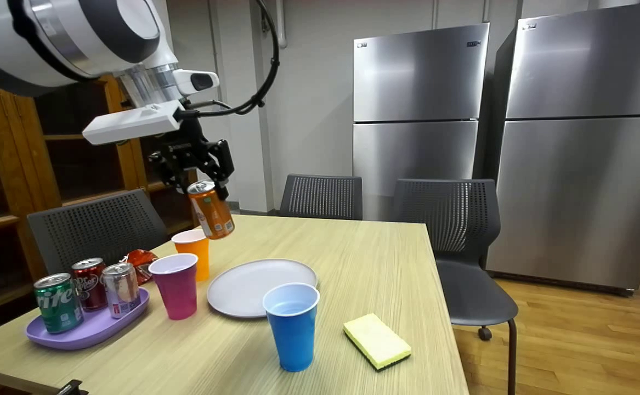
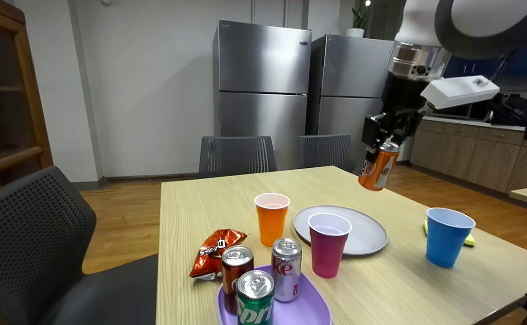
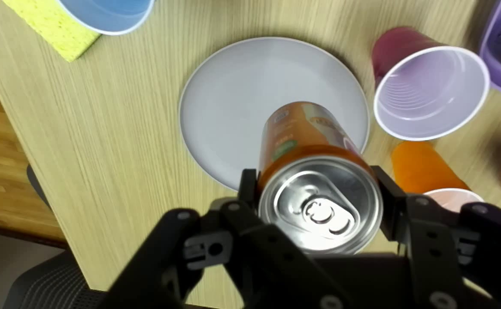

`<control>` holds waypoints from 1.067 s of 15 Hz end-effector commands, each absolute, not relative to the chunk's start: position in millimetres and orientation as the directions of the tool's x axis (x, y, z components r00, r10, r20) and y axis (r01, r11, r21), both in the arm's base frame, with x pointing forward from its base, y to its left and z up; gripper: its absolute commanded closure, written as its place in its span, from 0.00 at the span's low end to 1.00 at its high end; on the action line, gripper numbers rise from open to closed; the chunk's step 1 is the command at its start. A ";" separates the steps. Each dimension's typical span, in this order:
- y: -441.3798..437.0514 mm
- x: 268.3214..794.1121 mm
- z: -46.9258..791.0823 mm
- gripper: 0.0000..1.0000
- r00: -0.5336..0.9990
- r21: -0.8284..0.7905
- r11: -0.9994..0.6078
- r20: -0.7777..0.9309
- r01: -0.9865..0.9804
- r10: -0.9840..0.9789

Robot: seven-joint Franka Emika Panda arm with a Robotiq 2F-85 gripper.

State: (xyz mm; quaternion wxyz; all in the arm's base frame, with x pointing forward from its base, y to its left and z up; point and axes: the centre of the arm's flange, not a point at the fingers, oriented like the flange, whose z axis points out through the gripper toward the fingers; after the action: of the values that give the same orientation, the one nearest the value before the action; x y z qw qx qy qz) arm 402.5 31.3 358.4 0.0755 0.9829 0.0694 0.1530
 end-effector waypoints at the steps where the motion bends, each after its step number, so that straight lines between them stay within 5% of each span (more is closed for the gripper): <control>1: 73.0 375.5 382.9 0.61 0.928 0.173 -0.970 0.302 0.173 0.220; 16: 204.4 333.8 365.2 0.61 0.879 0.131 -0.895 0.174 0.426 0.444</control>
State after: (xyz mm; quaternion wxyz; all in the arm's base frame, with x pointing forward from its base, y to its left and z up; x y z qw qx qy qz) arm 338.2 190.9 360.2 0.0432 0.9696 0.2121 0.1142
